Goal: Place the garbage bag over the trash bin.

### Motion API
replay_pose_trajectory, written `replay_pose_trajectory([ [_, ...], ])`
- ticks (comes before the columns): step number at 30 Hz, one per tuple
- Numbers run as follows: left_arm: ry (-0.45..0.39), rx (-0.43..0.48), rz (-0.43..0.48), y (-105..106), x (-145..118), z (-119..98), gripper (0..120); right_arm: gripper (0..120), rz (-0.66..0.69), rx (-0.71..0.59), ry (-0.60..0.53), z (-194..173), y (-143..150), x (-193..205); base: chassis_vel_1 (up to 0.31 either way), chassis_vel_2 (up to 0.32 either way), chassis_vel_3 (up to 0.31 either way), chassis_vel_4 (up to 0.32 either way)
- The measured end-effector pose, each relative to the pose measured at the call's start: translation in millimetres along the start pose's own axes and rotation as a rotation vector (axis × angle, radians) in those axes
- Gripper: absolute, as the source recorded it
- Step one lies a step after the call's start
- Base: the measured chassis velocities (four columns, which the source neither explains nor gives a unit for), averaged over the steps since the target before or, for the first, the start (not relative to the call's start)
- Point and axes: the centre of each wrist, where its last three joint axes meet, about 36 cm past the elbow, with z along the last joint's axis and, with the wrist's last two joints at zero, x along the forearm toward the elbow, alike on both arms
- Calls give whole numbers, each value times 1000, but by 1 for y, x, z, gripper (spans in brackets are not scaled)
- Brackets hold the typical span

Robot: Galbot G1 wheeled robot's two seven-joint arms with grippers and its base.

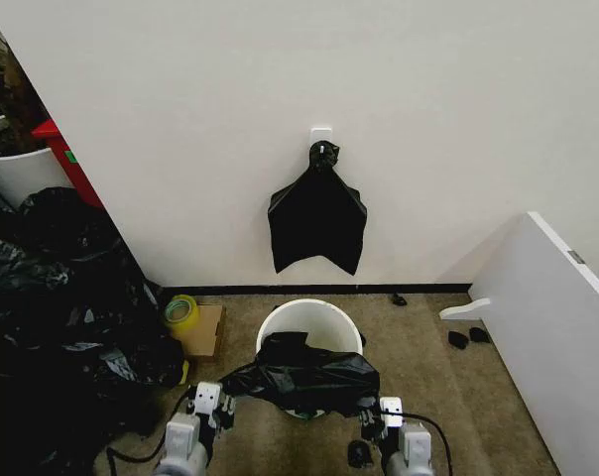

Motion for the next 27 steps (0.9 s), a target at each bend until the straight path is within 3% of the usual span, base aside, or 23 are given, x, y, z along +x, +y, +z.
replay_pose_trajectory([
  [9,-26,18,-8,3,6,-2,81,82,-32,63,-57,11,-5,15,0,0,0,0],
  [14,-61,46,-20,17,2,-12,98,98,-82,114,-113,21,-19,21,0,0,0,0],
  [21,-122,72,18,23,8,-21,100,100,-105,166,-153,19,-46,28,0,0,0,0],
  [27,-257,73,74,38,16,-29,100,100,-75,212,-186,1,-76,35,0,0,0,0],
])
